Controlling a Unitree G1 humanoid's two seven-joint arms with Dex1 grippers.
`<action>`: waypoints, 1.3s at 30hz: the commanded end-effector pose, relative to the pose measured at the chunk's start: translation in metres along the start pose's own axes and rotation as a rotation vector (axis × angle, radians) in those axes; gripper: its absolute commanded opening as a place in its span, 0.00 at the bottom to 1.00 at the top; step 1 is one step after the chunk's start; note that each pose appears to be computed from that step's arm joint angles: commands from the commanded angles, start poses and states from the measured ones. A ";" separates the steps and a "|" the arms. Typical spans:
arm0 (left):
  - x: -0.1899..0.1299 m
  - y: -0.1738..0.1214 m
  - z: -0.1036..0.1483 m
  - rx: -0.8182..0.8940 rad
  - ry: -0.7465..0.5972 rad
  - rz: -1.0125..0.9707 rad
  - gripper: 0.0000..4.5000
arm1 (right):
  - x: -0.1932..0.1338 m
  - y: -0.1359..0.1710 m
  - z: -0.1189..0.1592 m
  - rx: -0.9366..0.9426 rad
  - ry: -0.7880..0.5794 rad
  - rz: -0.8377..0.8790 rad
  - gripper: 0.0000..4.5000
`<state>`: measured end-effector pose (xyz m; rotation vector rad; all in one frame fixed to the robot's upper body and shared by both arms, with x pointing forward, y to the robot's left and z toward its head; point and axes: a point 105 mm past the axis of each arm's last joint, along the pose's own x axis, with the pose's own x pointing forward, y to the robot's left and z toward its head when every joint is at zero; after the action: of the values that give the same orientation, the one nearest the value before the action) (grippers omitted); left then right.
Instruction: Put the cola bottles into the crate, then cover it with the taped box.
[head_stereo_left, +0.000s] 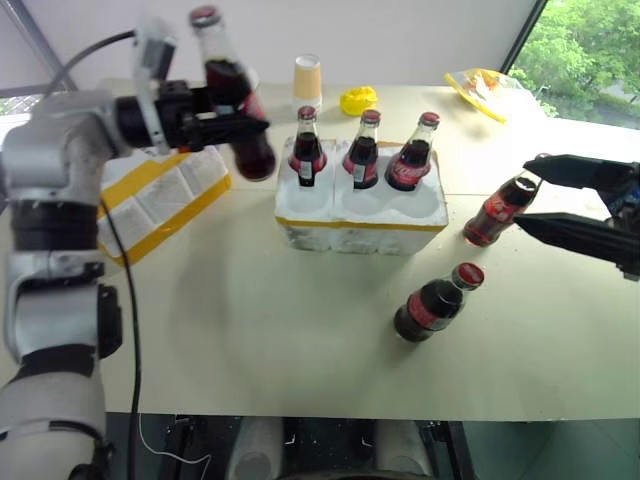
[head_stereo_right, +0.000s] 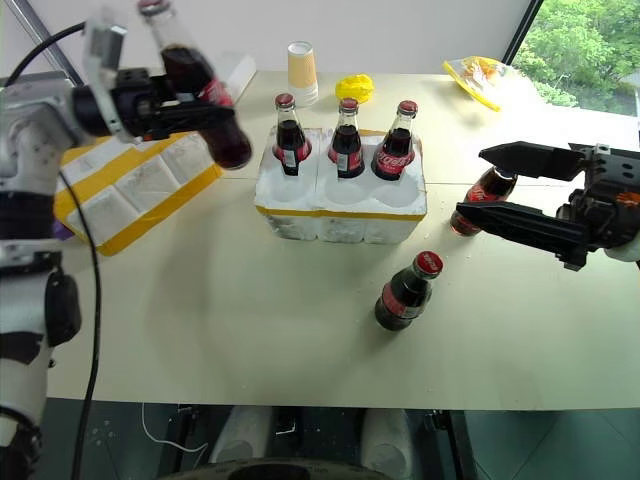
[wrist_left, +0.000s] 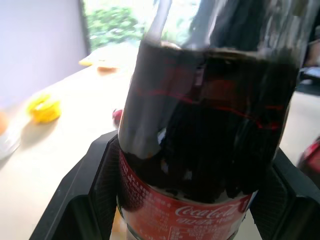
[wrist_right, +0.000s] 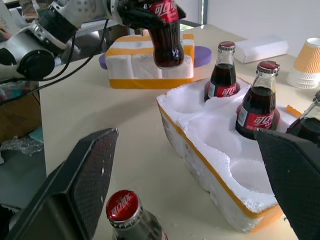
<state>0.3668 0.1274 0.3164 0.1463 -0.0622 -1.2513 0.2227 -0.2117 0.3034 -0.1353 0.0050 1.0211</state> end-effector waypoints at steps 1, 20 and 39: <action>0.019 -0.005 0.008 0.056 -0.003 -0.077 0.62 | -0.004 0.003 0.012 -0.037 -0.048 -0.012 1.00; 0.055 -0.006 -0.068 0.063 0.132 -0.128 0.62 | -0.006 0.006 0.001 0.012 -0.066 -0.076 1.00; -0.018 -0.039 -0.026 -0.047 0.010 -0.114 0.99 | -0.014 -0.015 -0.011 -0.024 -0.029 -0.207 1.00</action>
<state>0.3525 0.1296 0.2568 0.1198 0.0512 -1.2947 0.2348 -0.2264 0.2828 -0.1006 -0.0014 0.8463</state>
